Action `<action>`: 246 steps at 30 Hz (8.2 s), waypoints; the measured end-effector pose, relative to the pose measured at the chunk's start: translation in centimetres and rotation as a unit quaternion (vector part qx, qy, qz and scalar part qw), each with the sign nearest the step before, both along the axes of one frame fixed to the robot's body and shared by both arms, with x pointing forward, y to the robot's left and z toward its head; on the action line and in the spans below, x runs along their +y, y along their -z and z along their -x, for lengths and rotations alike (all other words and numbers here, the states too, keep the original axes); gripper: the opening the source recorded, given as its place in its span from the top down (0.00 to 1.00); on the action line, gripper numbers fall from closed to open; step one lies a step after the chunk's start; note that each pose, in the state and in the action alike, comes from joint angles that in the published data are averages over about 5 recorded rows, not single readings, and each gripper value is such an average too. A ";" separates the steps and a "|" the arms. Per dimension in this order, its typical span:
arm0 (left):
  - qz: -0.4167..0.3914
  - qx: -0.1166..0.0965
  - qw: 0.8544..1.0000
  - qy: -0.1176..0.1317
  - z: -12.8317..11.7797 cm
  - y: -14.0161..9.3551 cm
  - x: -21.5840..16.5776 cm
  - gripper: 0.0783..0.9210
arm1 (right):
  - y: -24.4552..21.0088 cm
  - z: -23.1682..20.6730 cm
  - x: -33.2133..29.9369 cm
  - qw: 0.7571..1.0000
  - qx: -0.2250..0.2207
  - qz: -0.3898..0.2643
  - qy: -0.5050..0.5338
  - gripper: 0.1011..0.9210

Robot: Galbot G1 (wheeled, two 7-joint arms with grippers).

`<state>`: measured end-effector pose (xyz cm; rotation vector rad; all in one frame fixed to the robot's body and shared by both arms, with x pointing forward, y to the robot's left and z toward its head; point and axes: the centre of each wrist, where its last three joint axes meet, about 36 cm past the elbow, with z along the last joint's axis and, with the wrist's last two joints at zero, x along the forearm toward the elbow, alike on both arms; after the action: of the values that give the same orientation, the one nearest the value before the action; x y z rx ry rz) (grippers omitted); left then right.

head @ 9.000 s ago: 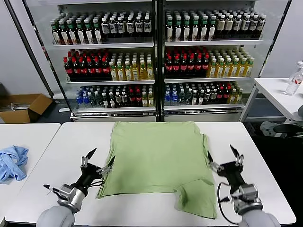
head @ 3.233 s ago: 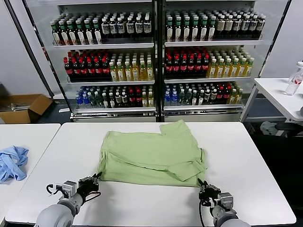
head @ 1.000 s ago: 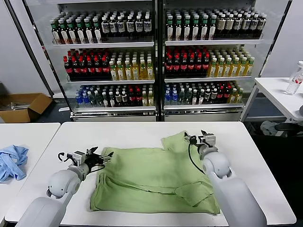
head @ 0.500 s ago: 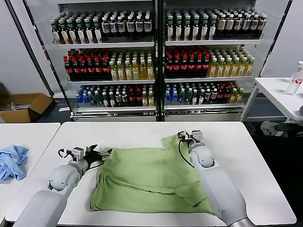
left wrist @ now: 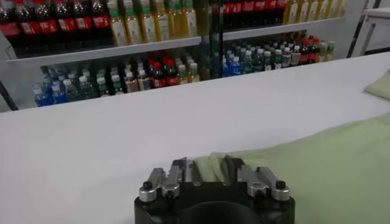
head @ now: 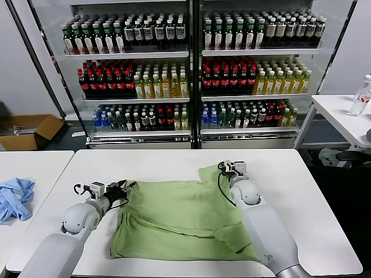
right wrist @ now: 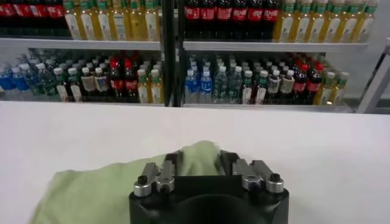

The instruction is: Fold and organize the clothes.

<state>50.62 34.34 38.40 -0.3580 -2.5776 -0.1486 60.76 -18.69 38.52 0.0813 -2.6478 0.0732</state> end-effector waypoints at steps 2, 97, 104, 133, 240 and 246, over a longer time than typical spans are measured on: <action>0.000 -0.001 1.000 0.001 0.1 0.1 0.0 0.68 | 0.0 -0.1 0.1 1.000 -0.002 0.000 -0.002 0.77; -0.023 0.009 0.997 -0.071 18.7 -3.2 -3.7 0.15 | -10.0 35.0 -5.5 0.998 -0.045 0.033 0.016 0.14; 0.014 0.029 0.990 -0.135 19.5 -2.3 -5.8 0.17 | -9.9 34.7 -5.4 0.998 -0.048 0.034 0.013 0.12; -0.019 0.005 0.982 -0.189 19.6 -3.0 -7.5 0.98 | -10.1 34.8 -4.7 0.997 -0.064 0.037 0.011 0.12; 0.118 -0.007 0.986 -0.120 16.6 -3.5 -6.6 0.95 | -9.8 35.2 -3.6 0.995 -0.073 0.063 -0.006 0.12; 0.085 -0.049 0.983 -0.152 16.1 -7.8 0.8 0.95 | -9.9 34.8 -3.5 0.995 -0.078 0.060 -0.008 0.12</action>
<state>34.51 35.10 46.16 -0.0140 -2.7133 0.1690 25.94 -22.21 48.39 0.0588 -2.7918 0.2530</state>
